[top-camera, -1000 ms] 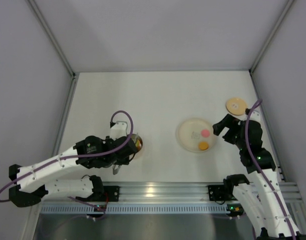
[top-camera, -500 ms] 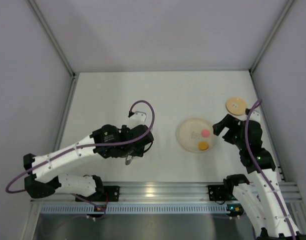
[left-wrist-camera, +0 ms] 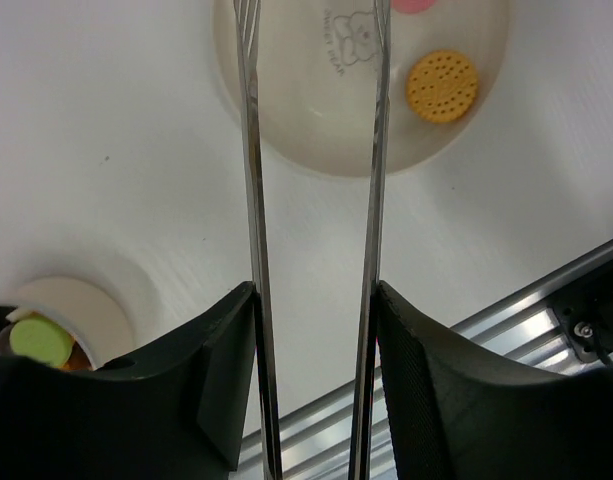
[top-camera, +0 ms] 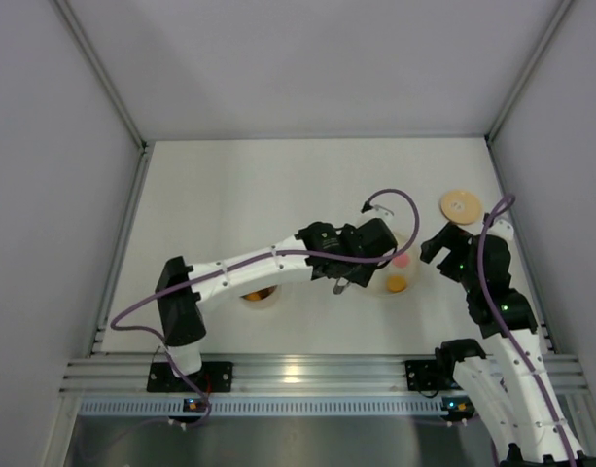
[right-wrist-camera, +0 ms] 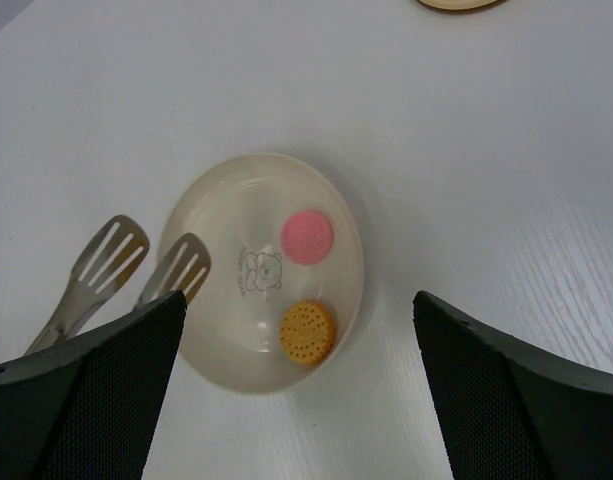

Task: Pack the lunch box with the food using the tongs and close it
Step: Pick up the fake food from the plate.

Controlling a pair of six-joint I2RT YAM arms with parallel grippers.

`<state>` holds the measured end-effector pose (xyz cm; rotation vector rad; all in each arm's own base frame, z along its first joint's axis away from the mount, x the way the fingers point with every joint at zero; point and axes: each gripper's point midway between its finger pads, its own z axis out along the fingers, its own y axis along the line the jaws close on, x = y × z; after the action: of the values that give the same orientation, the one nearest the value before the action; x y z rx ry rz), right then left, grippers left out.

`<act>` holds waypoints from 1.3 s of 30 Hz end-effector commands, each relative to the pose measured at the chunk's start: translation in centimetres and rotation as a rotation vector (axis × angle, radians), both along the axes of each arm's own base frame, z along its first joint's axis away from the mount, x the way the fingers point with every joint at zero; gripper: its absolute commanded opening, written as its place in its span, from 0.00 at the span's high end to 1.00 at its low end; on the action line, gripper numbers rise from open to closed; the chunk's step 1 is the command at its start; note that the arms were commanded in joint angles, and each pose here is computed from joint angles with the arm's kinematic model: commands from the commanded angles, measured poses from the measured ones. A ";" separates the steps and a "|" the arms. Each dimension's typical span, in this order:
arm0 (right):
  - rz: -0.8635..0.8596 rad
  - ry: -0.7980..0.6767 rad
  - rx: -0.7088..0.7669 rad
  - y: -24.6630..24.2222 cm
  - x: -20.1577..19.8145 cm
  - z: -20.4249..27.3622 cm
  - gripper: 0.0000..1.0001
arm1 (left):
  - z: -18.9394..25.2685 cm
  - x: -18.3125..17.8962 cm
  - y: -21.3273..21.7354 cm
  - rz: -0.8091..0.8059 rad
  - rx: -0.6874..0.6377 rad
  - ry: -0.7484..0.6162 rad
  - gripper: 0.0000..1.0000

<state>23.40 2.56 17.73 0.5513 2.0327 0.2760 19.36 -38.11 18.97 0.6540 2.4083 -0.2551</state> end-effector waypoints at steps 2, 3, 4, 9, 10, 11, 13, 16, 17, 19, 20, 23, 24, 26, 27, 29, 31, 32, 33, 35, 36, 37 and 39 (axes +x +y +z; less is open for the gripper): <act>-0.070 -0.050 -0.008 -1.3 -0.3 2.4 0.05 | 1.9 1.3 -6.0 -0.098 -0.134 -0.034 0.47; -0.072 -0.048 -0.010 -1.3 -0.4 2.4 0.05 | 1.1 1.4 -6.8 -0.110 -0.130 -0.022 0.47; -0.077 -0.047 -0.011 -1.4 -0.5 2.4 0.05 | 0.9 1.4 -7.2 -0.117 -0.134 -0.019 0.47; -0.096 -0.055 -0.017 -1.8 -1.0 2.6 0.05 | -0.8 1.6 -9.2 -0.144 -0.133 0.004 0.47; -0.095 -0.053 -0.019 -1.8 -1.0 2.6 0.05 | -1.1 1.8 -9.2 -0.138 -0.120 0.002 0.47; -0.095 -0.053 -0.019 -1.8 -1.0 2.7 0.05 | -1.3 1.8 -9.2 -0.135 -0.114 0.003 0.47; -0.096 -0.053 -0.021 -1.9 -1.1 2.9 0.05 | -1.9 2.1 -9.3 -0.127 -0.100 0.001 0.47; -0.098 -0.064 -0.022 -1.9 -1.2 3.2 0.05 | -2.8 2.1 -9.4 -0.127 -0.086 0.005 0.47; -0.099 -0.064 -0.021 -1.9 -1.2 3.3 0.05 | -2.9 2.2 -9.4 -0.126 -0.083 0.005 0.47; -0.096 -0.064 -0.019 -1.9 -1.2 3.4 0.05 | -3.5 2.3 -9.4 -0.123 -0.070 0.007 0.47; -0.094 -0.063 -0.020 -1.8 -1.2 3.4 0.05 | -3.7 2.4 -9.4 -0.121 -0.063 0.004 0.47; -0.095 -0.065 -0.022 -1.9 -1.2 3.5 0.05 | -4.5 2.6 -9.1 -0.113 -0.045 0.005 0.47; -0.093 -0.060 -0.022 -1.9 -1.2 3.4 0.05 | -4.7 2.6 -9.2 -0.114 -0.045 0.007 0.47; -0.093 -0.063 -0.025 -1.9 -1.2 3.5 0.05 | -5.1 2.6 -9.1 -0.115 -0.039 0.014 0.47; -0.093 -0.065 -0.022 -1.9 -1.2 3.5 0.05 | -5.3 2.5 -9.1 -0.117 -0.037 0.017 0.47; -0.093 -0.063 -0.021 -1.9 -1.2 3.5 0.04 | -5.5 2.5 -9.1 -0.119 -0.035 0.021 0.47; -0.093 -0.062 -0.021 -1.9 -1.2 3.4 0.04 | -5.5 2.6 -9.0 -0.120 -0.030 0.019 0.47; -0.093 -0.063 -0.021 -1.8 -1.1 3.5 0.04 | -5.7 2.6 -8.9 -0.120 -0.026 0.020 0.47; -0.092 -0.065 -0.020 -1.8 -1.2 3.6 0.04 | -5.8 2.7 -8.9 -0.119 -0.023 0.021 0.47; -0.093 -0.063 -0.019 -1.8 -1.1 3.5 0.05 | -6.0 2.6 -8.8 -0.123 -0.021 0.028 0.47; -0.092 -0.065 -0.020 -1.8 -1.1 3.6 0.05 | -6.1 2.5 -8.9 -0.127 -0.018 0.030 0.47; -0.094 -0.065 -0.023 -1.9 -1.1 3.6 0.04 | -6.2 2.5 -8.9 -0.128 -0.018 0.034 0.47; -0.093 -0.065 -0.024 -1.9 -1.1 3.6 0.05 | -6.5 2.5 -8.8 -0.133 -0.011 0.040 0.47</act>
<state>22.21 1.28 19.16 0.5986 1.9950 0.2201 21.31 -46.03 12.60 0.8107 2.4244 -0.3109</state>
